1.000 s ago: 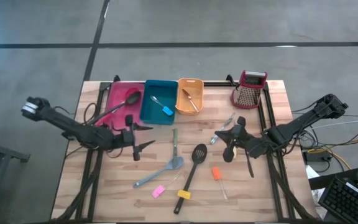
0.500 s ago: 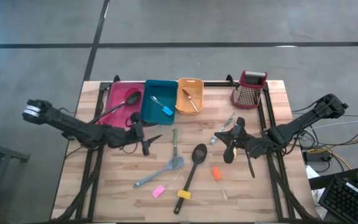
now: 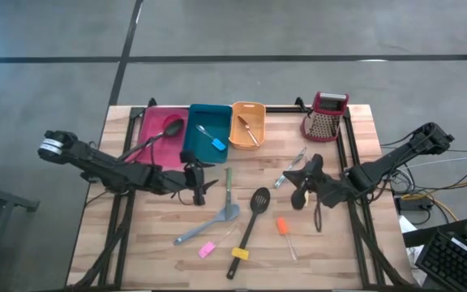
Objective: Pick & Place Kitchen Items
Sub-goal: Put the yellow knife into the yellow bin
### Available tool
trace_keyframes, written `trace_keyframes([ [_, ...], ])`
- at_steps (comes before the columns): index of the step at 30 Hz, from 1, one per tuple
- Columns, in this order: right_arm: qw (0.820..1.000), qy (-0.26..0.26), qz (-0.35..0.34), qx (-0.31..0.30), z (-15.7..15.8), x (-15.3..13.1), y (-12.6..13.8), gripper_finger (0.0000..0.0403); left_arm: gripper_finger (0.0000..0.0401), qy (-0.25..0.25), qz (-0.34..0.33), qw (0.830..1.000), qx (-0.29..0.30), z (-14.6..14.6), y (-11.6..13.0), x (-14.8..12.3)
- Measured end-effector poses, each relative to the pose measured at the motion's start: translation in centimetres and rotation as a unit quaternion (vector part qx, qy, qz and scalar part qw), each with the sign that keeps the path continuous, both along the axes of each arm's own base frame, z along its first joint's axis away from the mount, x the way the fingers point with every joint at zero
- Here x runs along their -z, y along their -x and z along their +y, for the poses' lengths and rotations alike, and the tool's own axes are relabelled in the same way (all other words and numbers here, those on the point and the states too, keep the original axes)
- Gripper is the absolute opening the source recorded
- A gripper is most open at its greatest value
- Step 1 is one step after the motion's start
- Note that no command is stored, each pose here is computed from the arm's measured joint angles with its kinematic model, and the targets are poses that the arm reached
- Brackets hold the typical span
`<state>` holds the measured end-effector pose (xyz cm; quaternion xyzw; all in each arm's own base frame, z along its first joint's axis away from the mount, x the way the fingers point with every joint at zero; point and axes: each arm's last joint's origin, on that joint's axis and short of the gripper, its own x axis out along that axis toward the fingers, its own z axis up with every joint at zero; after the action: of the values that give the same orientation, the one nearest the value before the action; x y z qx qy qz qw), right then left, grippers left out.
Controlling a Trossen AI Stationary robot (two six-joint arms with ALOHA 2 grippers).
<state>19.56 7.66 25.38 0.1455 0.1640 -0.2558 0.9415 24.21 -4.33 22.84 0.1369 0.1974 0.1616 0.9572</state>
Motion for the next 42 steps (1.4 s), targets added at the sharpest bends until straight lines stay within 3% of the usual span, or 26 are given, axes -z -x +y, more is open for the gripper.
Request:
trace_keyframes([
  [5,0.993,-0.076,0.029,0.082,-0.9,1.5,1.2,0.0008,0.0248,0.002,-0.004,1.000,-0.004,0.0,0.1,-0.2],
  [10,0.979,-0.115,0.055,0.159,-2.0,2.5,2.3,0.0008,0.0248,0.003,-0.004,1.000,-0.004,0.0,0.1,-0.2],
  [18,0.953,-0.170,0.114,0.221,-3.1,4.1,2.3,0.0008,0.0248,0.003,-0.002,1.000,-0.005,0.1,0.1,-0.1],
  [22,0.929,-0.204,0.175,0.255,-3.6,5.6,1.8,0.0008,0.0248,0.002,0.002,1.000,-0.005,0.1,0.2,0.0],
  [26,0.910,-0.209,0.229,0.275,-3.9,6.9,1.3,0.0008,0.0248,0.002,0.006,1.000,-0.006,0.1,0.2,0.1],
  [34,0.897,-0.206,0.268,0.285,-3.9,8.4,0.6,0.0012,0.0248,0.003,0.005,1.000,-0.008,0.2,0.2,0.0],
  [38,0.884,-0.237,0.284,0.286,-3.7,8.6,0.5,0.0035,0.0248,0.003,0.005,1.000,-0.008,0.2,0.2,0.0],
  [42,0.883,-0.258,0.277,0.279,-3.6,8.6,0.3,0.0072,0.0248,0.006,0.004,1.000,-0.009,0.2,0.2,0.0],
])
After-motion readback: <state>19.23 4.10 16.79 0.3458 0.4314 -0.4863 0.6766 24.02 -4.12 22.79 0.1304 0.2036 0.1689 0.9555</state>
